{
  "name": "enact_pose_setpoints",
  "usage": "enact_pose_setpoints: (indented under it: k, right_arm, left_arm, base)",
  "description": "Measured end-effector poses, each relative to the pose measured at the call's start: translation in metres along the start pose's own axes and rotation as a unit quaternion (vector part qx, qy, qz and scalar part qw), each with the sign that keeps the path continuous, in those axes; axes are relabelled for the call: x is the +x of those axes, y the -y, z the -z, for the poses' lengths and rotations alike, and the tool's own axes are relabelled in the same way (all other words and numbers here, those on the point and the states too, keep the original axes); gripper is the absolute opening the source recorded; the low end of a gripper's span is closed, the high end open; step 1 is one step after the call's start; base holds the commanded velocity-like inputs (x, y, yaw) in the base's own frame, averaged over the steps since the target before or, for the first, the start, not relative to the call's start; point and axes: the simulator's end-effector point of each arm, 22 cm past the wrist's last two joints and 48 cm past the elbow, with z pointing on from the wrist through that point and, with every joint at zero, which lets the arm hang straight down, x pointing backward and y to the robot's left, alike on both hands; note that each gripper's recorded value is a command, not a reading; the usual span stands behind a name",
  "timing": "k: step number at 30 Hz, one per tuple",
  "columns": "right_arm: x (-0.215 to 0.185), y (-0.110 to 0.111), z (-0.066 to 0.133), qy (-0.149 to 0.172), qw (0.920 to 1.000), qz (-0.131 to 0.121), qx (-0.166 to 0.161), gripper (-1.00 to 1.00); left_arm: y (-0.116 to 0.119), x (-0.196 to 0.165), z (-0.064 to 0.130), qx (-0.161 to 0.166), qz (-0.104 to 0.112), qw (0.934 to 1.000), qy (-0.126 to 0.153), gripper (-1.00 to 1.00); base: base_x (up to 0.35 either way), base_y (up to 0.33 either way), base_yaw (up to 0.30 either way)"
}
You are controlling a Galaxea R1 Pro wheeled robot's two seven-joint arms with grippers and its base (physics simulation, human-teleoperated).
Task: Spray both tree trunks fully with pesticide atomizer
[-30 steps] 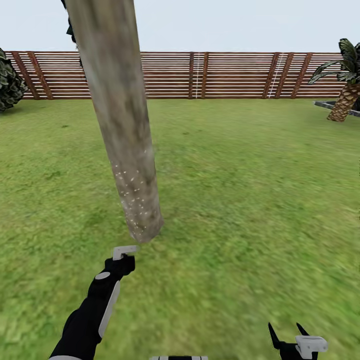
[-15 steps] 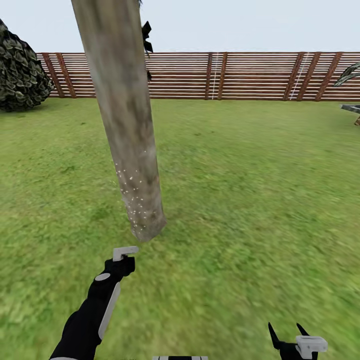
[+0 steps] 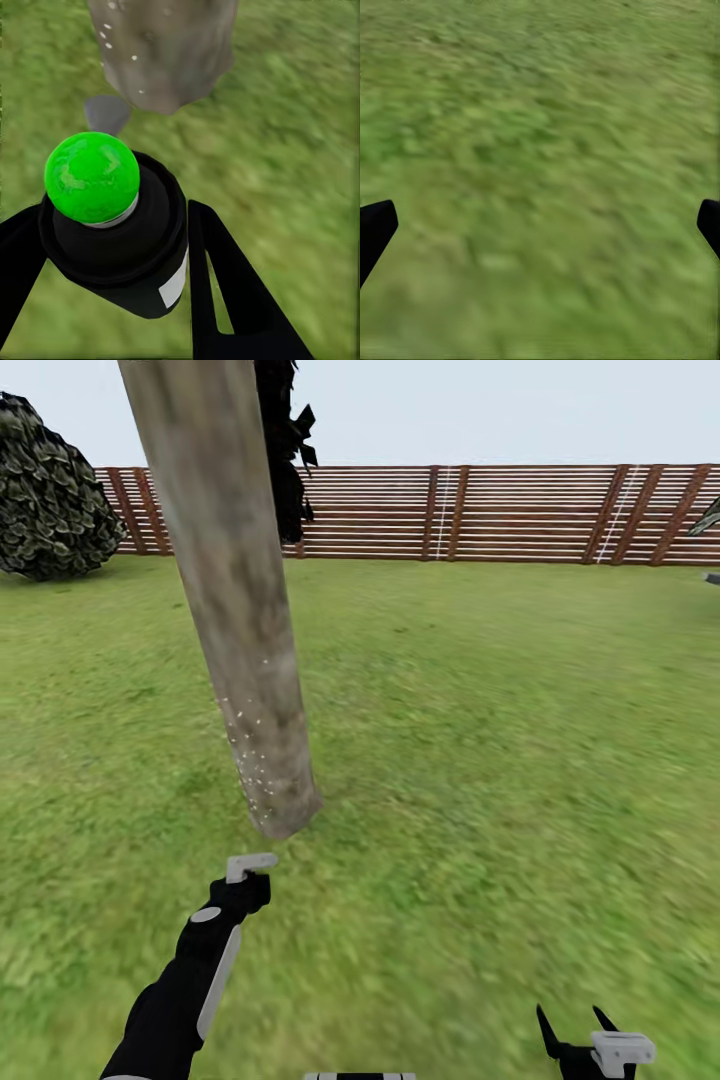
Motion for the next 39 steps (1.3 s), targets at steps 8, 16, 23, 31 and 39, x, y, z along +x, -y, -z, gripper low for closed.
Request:
enact_pose_setpoints:
  k: [8,16,23,31,39]
  right_arm:
    - [-0.0007,-0.0001,-0.0001,0.001,1.0000,0.000,0.000,1.00]
    - [-0.0004,-0.0004,0.0000,0.000,1.0000,0.000,-0.001,1.00]
    - [-0.0003,-0.0006,0.0001,0.000,1.0000,0.000,-0.001,1.00]
    - [0.0003,-0.0011,0.0005,-0.001,1.0000,0.000,-0.002,1.00]
    - [0.0006,-0.0011,0.0009,-0.001,1.0000,0.000,-0.002,1.00]
  left_arm:
    - [0.0001,-0.0008,0.0005,0.000,0.000,1.0000,0.001,-1.00]
    - [-0.0003,-0.0008,0.0004,0.000,0.000,1.0000,0.001,-1.00]
    - [-0.0006,-0.0008,0.0004,-0.001,0.000,1.0000,0.001,-1.00]
    - [-0.0004,-0.0009,0.0004,0.000,0.000,1.0000,0.001,-1.00]
    - [0.0001,-0.0008,0.0005,0.000,0.000,1.0000,0.001,-1.00]
  base:
    - [0.000,-0.274,0.271]
    - [0.000,-0.274,0.219]
    - [0.046,-0.274,0.013]
    - [0.109,-0.274,0.001]
    - [0.112,-0.274,0.205]
